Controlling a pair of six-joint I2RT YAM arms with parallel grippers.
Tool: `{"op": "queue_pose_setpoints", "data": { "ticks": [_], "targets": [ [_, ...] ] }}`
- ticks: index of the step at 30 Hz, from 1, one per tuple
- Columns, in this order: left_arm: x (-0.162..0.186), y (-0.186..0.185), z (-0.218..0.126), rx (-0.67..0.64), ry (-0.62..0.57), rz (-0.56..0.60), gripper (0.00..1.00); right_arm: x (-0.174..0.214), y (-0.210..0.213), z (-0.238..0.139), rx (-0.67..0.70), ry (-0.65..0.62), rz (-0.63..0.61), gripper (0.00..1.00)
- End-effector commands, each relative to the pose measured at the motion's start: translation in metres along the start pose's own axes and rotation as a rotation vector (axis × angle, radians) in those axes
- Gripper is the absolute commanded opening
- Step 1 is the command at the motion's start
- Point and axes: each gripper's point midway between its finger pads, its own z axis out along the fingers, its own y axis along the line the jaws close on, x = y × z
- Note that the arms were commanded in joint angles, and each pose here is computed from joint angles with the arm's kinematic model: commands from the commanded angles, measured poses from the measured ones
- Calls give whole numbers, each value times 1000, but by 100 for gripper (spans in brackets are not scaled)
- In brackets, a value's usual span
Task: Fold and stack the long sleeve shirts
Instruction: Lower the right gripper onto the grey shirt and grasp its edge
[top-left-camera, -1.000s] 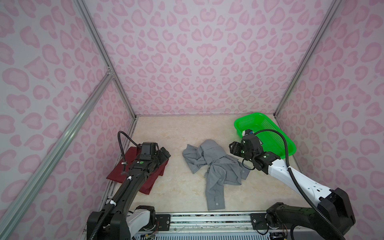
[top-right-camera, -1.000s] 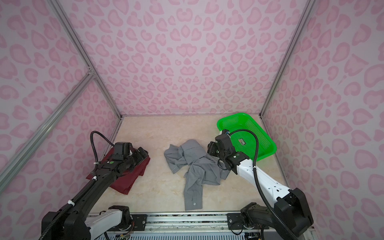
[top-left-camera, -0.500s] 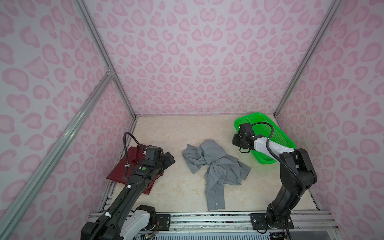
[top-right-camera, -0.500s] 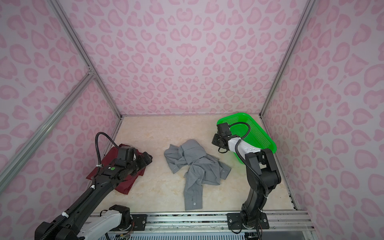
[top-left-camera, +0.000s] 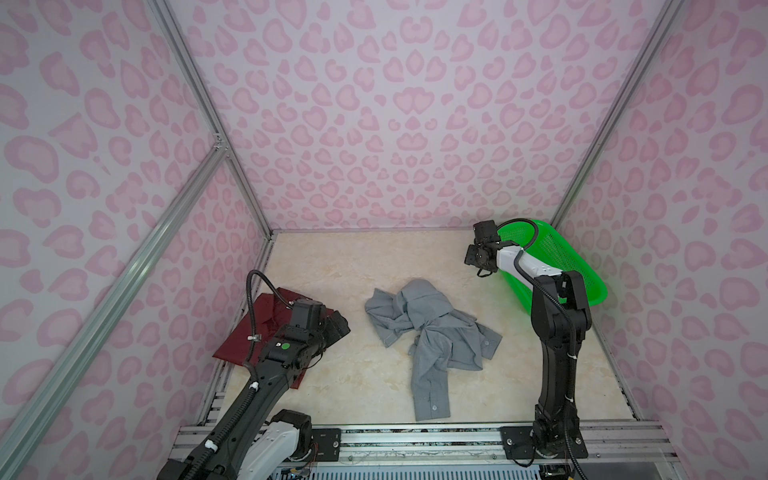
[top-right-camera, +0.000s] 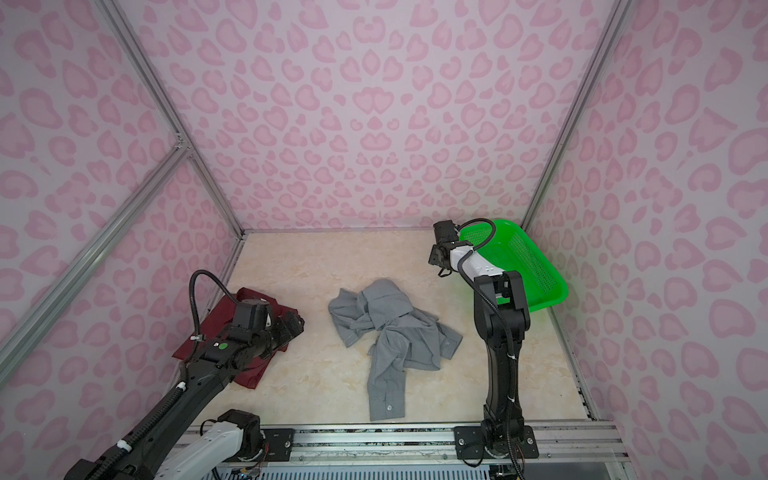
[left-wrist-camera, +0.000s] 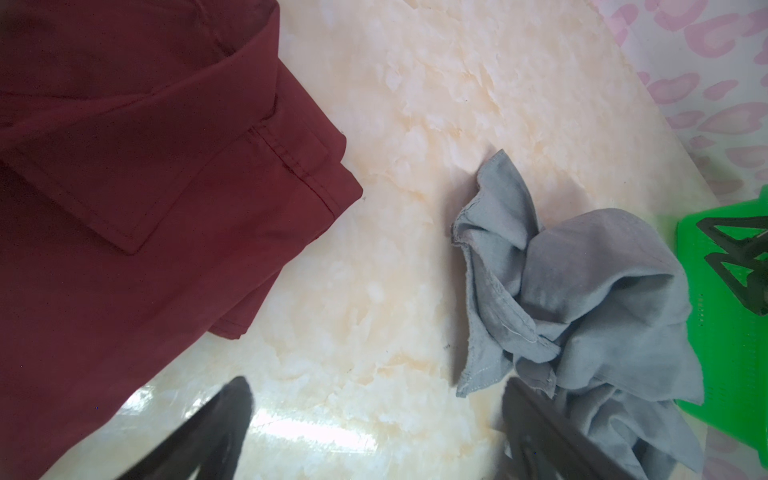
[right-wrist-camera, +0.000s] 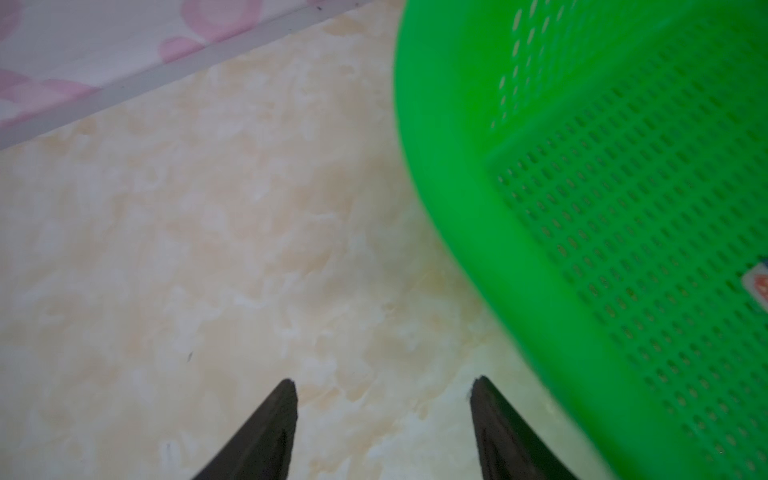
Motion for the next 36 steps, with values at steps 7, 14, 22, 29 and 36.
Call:
{"op": "queue_pose_setpoints", "data": {
  "ticks": [7, 14, 22, 29, 36],
  "targets": [
    [0, 3, -9, 0, -13, 26, 96, -13, -11, 2, 142, 24, -81, 73],
    [2, 8, -11, -20, -19, 44, 96, -10, 72, -130, -163, -130, -108, 76],
    [2, 11, -26, -7, -51, 57, 96, 135, 153, -232, -561, -26, -478, 75],
    [5, 18, -38, -6, -76, 55, 96, 262, 197, -250, -650, 96, -790, 68],
    [9, 18, -43, 11, -70, 42, 96, 284, 211, -189, -501, 134, -866, 51]
  ]
}}
